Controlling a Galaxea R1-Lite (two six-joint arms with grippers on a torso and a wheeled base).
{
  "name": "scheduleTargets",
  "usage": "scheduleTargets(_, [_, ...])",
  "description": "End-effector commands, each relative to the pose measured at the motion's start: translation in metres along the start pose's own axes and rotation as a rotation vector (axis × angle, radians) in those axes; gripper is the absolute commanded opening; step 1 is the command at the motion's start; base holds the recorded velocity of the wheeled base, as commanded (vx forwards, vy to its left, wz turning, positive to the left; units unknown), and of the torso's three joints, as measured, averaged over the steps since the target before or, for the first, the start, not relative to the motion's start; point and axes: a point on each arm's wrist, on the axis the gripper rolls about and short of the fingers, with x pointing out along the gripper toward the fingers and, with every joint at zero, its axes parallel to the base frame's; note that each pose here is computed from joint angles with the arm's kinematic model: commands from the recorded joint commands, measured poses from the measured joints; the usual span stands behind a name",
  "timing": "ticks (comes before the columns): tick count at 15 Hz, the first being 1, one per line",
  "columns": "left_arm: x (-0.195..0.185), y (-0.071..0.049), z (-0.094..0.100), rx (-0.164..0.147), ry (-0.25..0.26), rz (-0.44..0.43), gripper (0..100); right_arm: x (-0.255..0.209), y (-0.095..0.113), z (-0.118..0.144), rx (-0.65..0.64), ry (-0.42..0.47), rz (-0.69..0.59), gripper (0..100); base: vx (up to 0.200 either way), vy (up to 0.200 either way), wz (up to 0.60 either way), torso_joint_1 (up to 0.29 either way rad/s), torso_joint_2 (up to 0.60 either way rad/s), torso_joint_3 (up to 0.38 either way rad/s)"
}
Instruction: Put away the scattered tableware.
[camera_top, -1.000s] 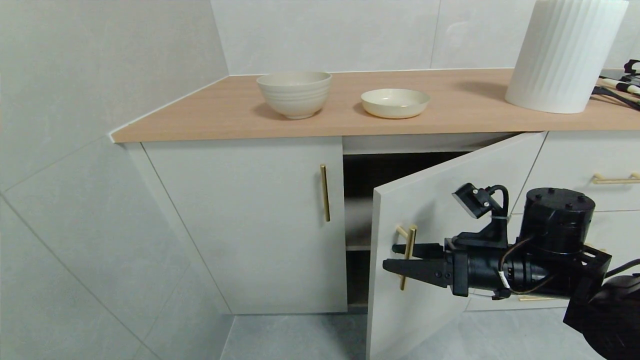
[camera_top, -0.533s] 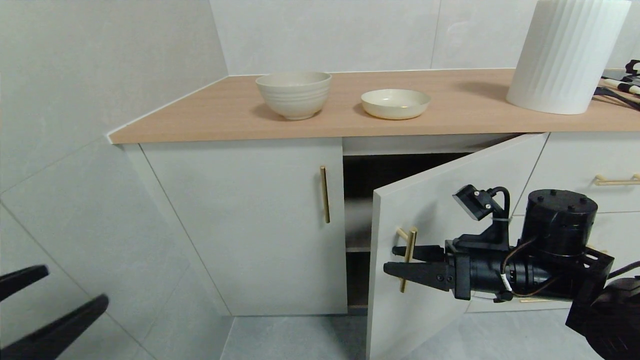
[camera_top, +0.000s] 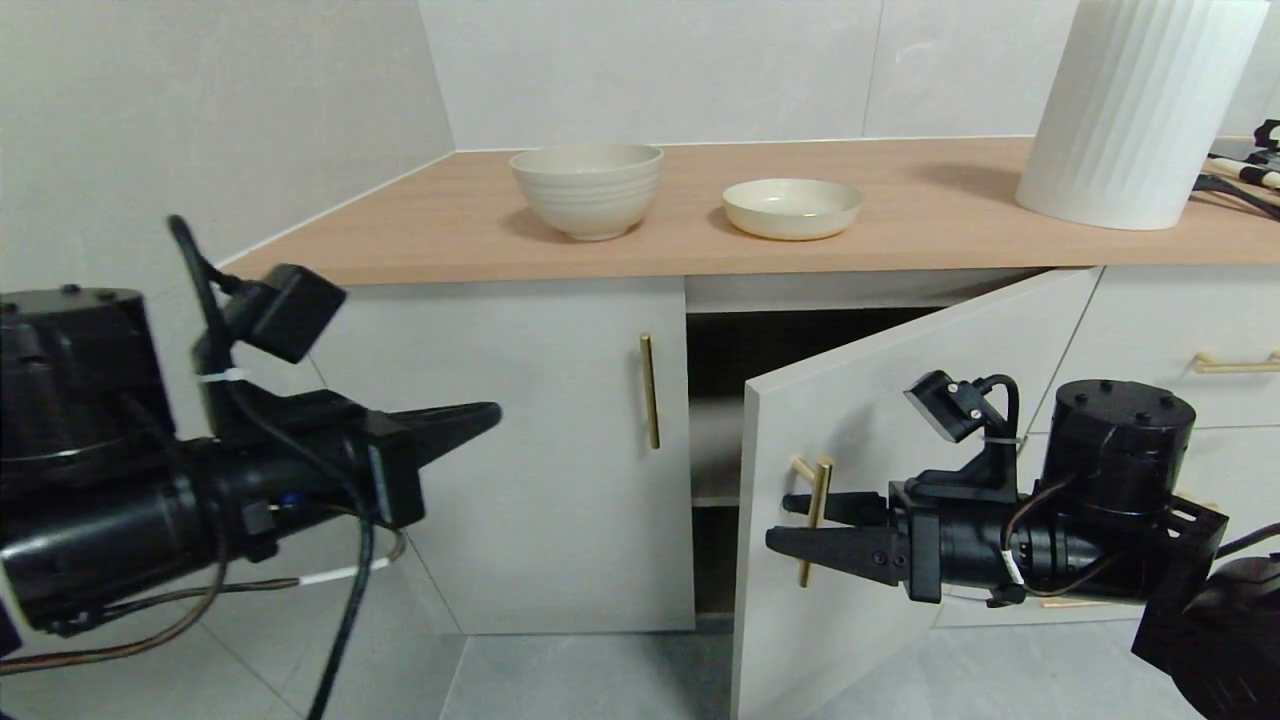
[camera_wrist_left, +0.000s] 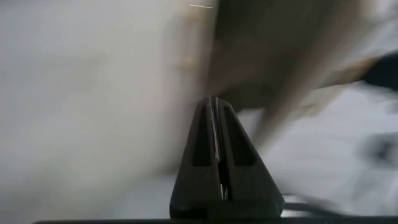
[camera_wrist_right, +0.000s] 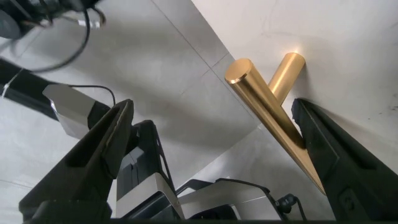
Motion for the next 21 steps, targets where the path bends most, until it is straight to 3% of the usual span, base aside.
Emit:
scheduleTargets(1, [0.06, -0.028, -0.035, -0.184, 0.135, -0.159, 0, 0.0, -0.001, 0.0, 0.002, -0.001, -0.006, 100, 0.0, 0.0, 0.0, 0.0, 0.0, 0.0])
scheduleTargets(3, [0.093, -0.032, -0.055, -0.173, 0.14, -0.197, 0, -0.001, -0.001, -0.001, 0.001, 0.0, -0.006, 100, 0.0, 0.0, 0.0, 0.0, 0.0, 0.0])
scheduleTargets(5, [0.128, -0.036, -0.07, -0.153, 0.089, -0.237, 0, -0.001, 0.0, 0.0, -0.007, -0.009, -0.003, 100, 0.0, 0.0, 0.0, 0.0, 0.0, 0.0])
scheduleTargets(9, [0.166, -0.048, -0.087, -0.145, 0.122, -0.296, 0, -0.002, 0.0, -0.003, -0.006, -0.008, -0.004, 100, 0.0, 0.0, 0.0, 0.0, 0.0, 0.0])
scheduleTargets(12, [0.185, -0.049, -0.081, -0.139, 0.086, -0.309, 0, -0.004, -0.003, -0.004, -0.001, -0.009, -0.015, 100, 0.0, 0.0, 0.0, 0.0, 0.0, 0.0])
scheduleTargets(16, [0.18, -0.054, -0.07, -0.129, 0.071, -0.391, 0, -0.012, -0.009, -0.013, -0.043, -0.007, -0.083, 100, 0.0, 0.0, 0.0, 0.0, 0.0, 0.0])
scheduleTargets(18, [0.177, -0.054, -0.069, -0.127, 0.074, -0.416, 0, -0.021, -0.009, -0.03, -0.101, 0.011, -0.186, 100, 0.0, 0.0, 0.0, 0.0, 0.0, 0.0])
scheduleTargets(20, [0.172, -0.055, -0.068, -0.116, 0.036, -0.437, 0, -0.034, -0.015, -0.04, -0.11, 0.005, -0.332, 100, 0.0, 0.0, 0.0, 0.0, 0.0, 0.0])
scheduleTargets(21, [0.172, -0.055, -0.068, -0.113, 0.027, -0.444, 0, -0.037, -0.013, -0.039, -0.117, -0.009, -0.345, 100, 0.0, 0.0, 0.0, 0.0, 0.0, 0.0])
